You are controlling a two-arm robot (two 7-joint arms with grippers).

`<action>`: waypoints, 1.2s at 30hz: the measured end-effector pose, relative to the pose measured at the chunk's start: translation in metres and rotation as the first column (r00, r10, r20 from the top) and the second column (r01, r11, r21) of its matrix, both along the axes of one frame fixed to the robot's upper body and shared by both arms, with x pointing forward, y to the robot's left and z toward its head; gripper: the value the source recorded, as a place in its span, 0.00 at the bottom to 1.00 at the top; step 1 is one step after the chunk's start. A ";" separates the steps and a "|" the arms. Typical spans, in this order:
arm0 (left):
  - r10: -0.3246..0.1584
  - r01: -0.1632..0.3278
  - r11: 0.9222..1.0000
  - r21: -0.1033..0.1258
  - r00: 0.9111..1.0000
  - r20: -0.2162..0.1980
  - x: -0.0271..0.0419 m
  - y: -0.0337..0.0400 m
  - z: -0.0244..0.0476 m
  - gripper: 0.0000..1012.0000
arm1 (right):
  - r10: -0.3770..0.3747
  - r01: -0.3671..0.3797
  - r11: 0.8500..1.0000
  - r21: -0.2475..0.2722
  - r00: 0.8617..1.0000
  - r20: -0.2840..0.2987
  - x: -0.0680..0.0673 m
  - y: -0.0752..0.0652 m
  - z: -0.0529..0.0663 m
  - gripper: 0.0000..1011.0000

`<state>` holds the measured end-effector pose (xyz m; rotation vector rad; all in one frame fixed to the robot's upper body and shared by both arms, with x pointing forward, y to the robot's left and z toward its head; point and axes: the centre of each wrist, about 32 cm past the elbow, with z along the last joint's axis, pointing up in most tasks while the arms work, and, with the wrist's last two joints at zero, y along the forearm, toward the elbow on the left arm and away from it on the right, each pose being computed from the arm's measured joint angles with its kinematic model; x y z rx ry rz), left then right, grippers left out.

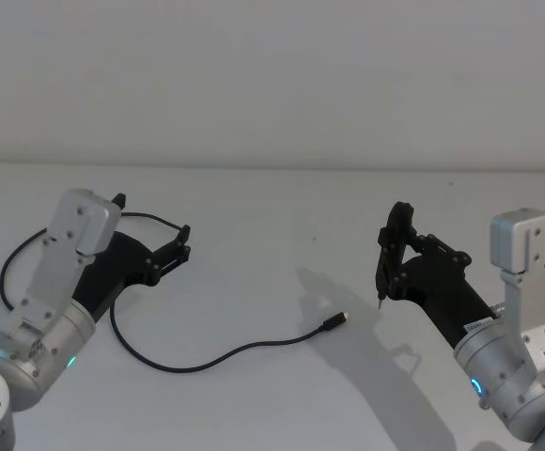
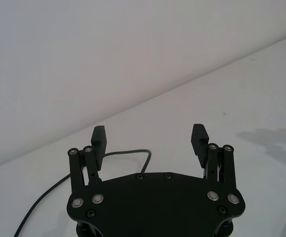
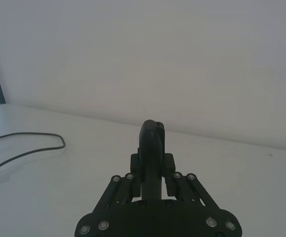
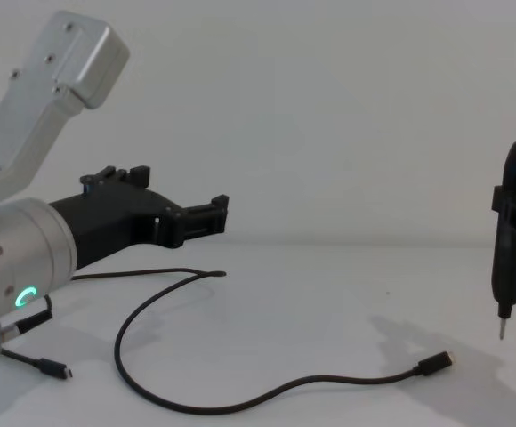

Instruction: Pick up the data cable with the one hand.

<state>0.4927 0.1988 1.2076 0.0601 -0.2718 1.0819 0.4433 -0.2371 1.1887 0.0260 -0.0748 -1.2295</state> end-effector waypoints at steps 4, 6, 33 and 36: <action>-0.036 0.036 0.999 0.003 0.999 0.003 0.0005 0.0012 0.0031 0.99 | 0.000 0.000 1.000 0.000 1.000 0.000 0.000 0.000 0.000 0.27; -0.062 0.062 0.998 0.005 0.998 0.003 0.0008 0.0024 0.0052 0.99 | 0.000 0.000 1.000 0.000 1.000 0.000 0.000 0.000 0.000 0.27; -0.439 0.449 0.889 0.089 0.891 -0.112 0.0176 0.0482 0.0425 0.99 | 0.000 0.000 1.000 0.000 1.000 0.000 0.000 0.000 0.000 0.27; -0.467 0.483 0.870 0.097 0.871 -0.150 0.0218 0.0534 0.0466 0.99 | 0.000 0.000 1.000 0.000 1.000 0.000 0.000 0.000 0.000 0.27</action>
